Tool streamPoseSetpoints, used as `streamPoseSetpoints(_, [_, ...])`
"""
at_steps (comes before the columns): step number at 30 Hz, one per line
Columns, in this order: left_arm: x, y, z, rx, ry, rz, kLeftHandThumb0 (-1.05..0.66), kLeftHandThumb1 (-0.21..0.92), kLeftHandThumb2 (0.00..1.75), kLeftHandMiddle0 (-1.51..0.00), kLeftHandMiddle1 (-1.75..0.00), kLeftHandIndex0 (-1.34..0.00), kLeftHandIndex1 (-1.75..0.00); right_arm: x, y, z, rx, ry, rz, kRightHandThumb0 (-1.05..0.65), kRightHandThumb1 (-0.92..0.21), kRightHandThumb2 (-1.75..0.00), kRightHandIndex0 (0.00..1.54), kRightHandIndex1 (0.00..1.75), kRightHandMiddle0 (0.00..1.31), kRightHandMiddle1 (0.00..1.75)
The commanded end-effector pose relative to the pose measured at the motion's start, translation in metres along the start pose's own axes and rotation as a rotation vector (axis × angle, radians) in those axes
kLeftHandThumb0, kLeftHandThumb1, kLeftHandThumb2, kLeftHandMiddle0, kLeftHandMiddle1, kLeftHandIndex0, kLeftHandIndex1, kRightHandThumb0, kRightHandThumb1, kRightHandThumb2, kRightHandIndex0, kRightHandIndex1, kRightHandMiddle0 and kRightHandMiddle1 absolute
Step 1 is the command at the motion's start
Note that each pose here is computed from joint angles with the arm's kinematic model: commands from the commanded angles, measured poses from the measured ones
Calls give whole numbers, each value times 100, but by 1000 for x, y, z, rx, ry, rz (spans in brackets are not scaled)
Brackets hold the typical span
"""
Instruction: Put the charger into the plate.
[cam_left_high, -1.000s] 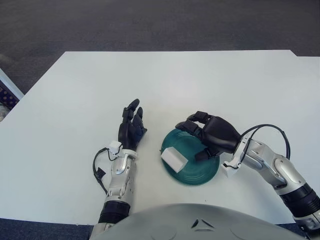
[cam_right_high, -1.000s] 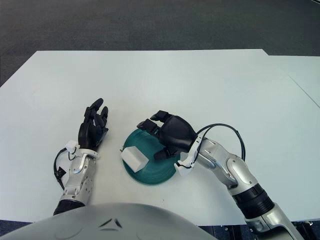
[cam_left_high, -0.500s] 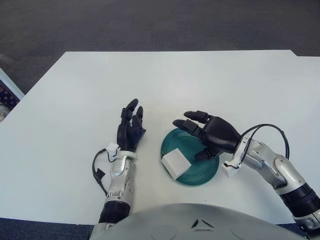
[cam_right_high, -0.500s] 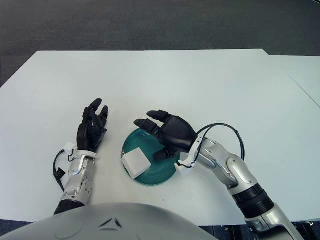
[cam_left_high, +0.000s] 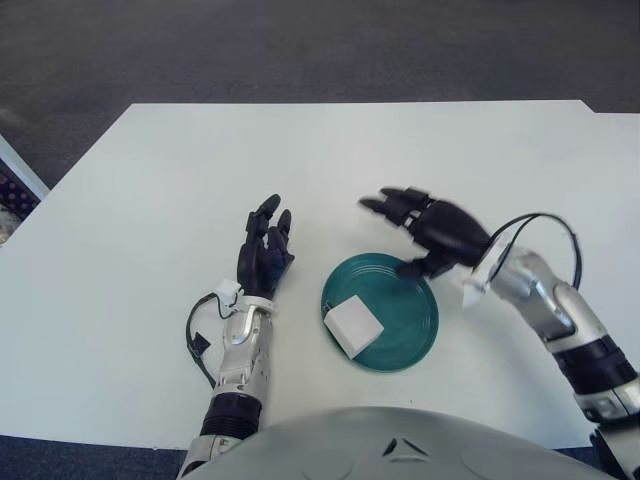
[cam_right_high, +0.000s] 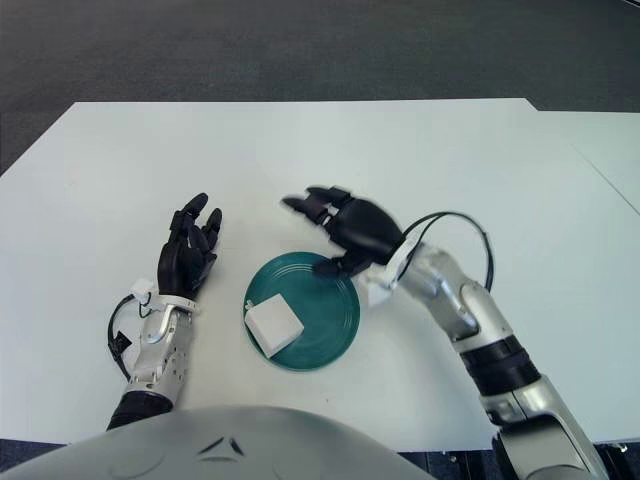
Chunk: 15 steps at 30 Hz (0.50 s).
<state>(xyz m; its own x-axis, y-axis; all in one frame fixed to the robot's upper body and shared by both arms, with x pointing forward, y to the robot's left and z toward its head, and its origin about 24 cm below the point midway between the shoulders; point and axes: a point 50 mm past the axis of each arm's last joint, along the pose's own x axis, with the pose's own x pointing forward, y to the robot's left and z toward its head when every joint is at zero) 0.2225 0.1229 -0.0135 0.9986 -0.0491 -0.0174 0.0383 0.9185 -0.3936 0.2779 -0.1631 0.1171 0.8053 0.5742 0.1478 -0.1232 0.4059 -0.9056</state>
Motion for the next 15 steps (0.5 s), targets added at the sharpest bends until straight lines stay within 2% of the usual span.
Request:
streamPoseSetpoints(1, [-17, 7, -25, -26, 118, 51, -79, 92, 90, -25, 0, 0, -66, -5, -2, -17, 165, 90, -114, -105, -92, -92, 21, 1, 0, 45])
streamPoseSetpoints(6, [-18, 13, -25, -11, 128, 43, -81, 92, 89, -24, 0, 0, -66, -21, 3, -36, 369, 178, -236, -105, -92, -92, 24, 1, 0, 54])
streamPoseSetpoints(8, [-18, 16, -26, -16, 138, 45, -82, 92, 89, -24, 0, 0, -67, -27, 13, -46, 467, 217, -282, -104, -92, -92, 25, 2, 0, 56])
streamPoseSetpoints(12, [-18, 18, -26, -31, 142, 44, -83, 92, 87, -26, -1, 0, -70, -30, 23, -52, 570, 245, -339, -102, -92, -92, 26, 1, 0, 61])
streamPoseSetpoints(15, [-19, 19, -27, -29, 140, 33, -83, 92, 87, -27, -1, 0, -71, -33, 33, -55, 701, 281, -396, -100, -92, -92, 26, 1, 0, 64])
